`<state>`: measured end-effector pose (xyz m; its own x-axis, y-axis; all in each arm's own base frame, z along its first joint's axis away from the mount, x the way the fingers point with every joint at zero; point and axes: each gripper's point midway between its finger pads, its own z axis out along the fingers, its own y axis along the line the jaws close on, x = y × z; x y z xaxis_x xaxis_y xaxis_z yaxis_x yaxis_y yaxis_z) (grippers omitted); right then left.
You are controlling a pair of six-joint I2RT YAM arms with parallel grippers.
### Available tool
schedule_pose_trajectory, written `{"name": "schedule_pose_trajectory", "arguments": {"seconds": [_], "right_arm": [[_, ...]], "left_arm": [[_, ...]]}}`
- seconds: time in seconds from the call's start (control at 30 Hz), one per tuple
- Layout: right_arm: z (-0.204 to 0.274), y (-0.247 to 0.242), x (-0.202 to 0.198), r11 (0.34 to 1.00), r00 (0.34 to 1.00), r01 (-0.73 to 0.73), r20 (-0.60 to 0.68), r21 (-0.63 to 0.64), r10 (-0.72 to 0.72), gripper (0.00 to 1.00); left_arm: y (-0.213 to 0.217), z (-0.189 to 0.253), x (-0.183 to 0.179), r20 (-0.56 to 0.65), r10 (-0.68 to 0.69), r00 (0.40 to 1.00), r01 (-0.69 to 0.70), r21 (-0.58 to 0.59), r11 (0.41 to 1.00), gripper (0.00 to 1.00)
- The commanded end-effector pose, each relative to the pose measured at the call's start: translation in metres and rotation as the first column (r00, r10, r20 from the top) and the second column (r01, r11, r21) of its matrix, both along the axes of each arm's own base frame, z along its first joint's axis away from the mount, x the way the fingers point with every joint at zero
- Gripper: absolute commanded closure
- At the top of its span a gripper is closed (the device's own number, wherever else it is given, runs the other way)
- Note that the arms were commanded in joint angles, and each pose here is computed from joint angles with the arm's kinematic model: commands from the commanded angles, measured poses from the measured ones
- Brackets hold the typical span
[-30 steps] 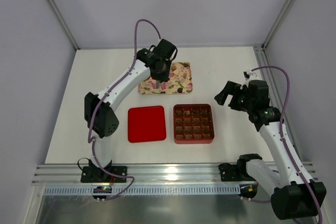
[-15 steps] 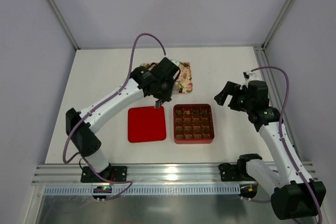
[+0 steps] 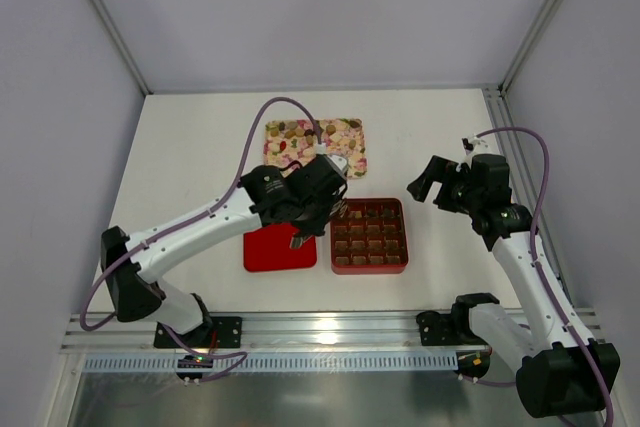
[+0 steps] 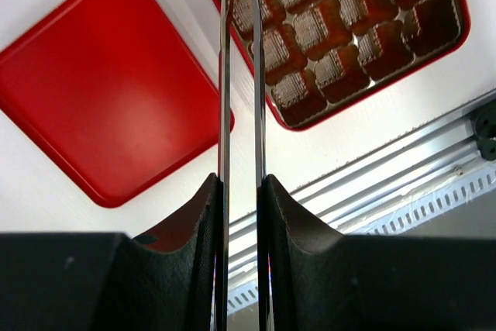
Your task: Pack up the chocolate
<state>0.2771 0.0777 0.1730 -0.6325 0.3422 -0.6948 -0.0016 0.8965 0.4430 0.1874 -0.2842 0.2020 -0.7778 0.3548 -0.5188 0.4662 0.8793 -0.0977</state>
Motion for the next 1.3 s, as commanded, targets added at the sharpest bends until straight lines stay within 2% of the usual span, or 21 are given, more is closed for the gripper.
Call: {"name": "schedule_pose_trajectory", "arguments": {"seconds": [0.0,0.17,0.73,0.97,1.27], "right_arm": [[0.009,0.002,0.006,1.000,0.999,-0.010,0.040,0.007,0.009,0.00],[0.009,0.002,0.005,1.000,0.999,-0.007,0.042,0.009,0.007,0.00],[0.012,0.001,0.003,1.000,0.999,-0.007,0.044,0.004,0.007,0.00],[0.013,0.001,0.003,1.000,0.999,-0.006,0.049,0.003,0.006,0.00],[0.013,0.000,0.003,1.000,0.999,-0.005,0.046,0.002,0.005,0.00]], "left_arm": [[0.001,0.011,-0.009,0.025,0.026,0.999,-0.025,-0.048,0.999,0.84],[0.002,0.004,-0.021,0.010,0.009,1.000,-0.009,-0.040,0.999,0.82],[-0.002,-0.009,-0.027,0.000,-0.004,1.000,0.004,-0.017,1.000,0.80],[0.000,-0.012,-0.026,0.006,0.002,1.000,-0.002,-0.007,1.000,0.70],[-0.004,-0.012,-0.024,0.013,-0.007,1.000,0.007,-0.010,1.000,0.62]]}}
